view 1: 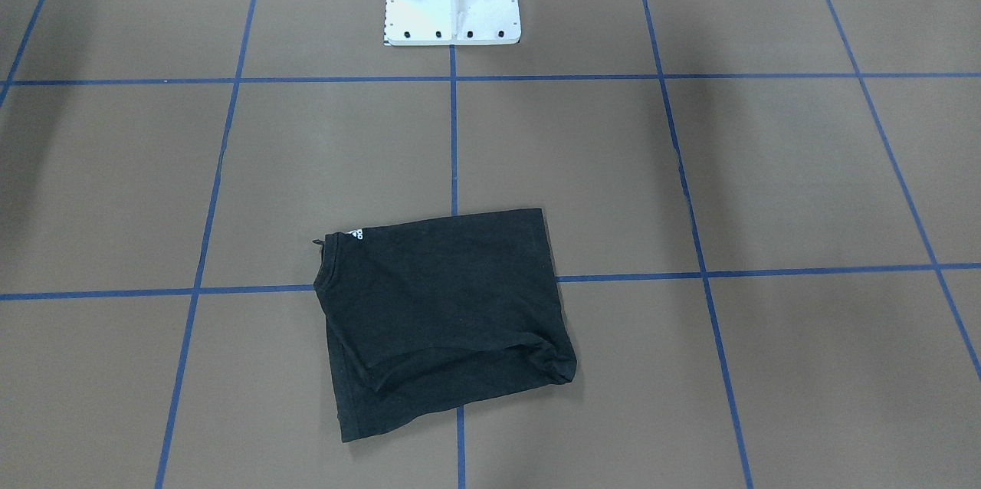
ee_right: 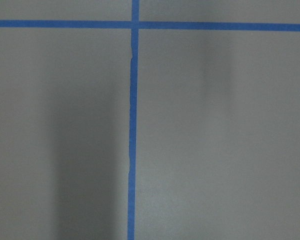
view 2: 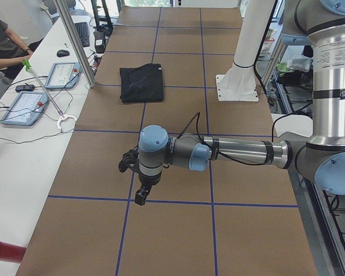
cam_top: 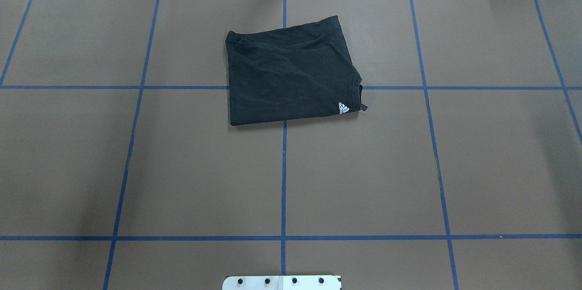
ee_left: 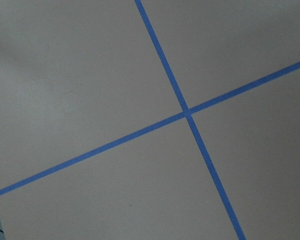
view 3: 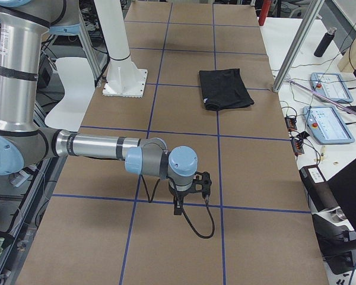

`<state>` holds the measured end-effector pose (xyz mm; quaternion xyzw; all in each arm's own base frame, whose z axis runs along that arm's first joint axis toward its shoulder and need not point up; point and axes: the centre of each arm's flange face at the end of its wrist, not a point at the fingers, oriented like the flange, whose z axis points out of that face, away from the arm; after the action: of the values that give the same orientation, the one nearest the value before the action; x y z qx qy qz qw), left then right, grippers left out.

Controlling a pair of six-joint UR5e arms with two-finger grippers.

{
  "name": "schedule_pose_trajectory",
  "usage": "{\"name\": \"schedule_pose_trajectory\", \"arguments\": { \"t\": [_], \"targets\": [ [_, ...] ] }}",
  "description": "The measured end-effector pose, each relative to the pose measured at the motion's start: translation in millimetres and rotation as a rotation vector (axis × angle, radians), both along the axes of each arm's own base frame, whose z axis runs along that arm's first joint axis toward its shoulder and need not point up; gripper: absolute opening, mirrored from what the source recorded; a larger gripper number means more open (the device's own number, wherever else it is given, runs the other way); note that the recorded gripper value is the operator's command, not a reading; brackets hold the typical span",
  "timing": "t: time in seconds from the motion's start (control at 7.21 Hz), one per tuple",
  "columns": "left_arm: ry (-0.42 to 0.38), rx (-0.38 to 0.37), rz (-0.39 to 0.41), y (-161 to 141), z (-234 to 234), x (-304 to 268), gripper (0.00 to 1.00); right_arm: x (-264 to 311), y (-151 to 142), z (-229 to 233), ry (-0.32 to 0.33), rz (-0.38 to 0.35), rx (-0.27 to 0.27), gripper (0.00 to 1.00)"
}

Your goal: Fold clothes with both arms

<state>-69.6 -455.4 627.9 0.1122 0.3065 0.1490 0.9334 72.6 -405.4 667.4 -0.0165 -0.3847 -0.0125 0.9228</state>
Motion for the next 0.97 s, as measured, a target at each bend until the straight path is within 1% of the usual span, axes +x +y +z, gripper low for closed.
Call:
{"name": "schedule_pose_trajectory", "arguments": {
  "t": [0.14,0.42,0.69,0.97],
  "targets": [
    [0.028,-0.036,0.006,8.1,9.8,2.3,1.00,-0.9,-0.5,-0.9,-0.013,0.001,-0.002,1.00],
    [0.116,-0.075,0.000,14.8,12.6,8.8,1.00,-1.6,0.4,-1.0,-0.027,0.003,-0.005,1.00],
    [0.140,-0.086,-0.014,14.8,7.9,10.6,1.00,-0.7,1.6,-5.9,-0.025,0.004,0.005,1.00],
    [0.142,-0.082,-0.018,13.2,4.3,10.8,1.00,1.1,0.6,-16.1,-0.011,0.007,0.028,1.00]
  ]
}}
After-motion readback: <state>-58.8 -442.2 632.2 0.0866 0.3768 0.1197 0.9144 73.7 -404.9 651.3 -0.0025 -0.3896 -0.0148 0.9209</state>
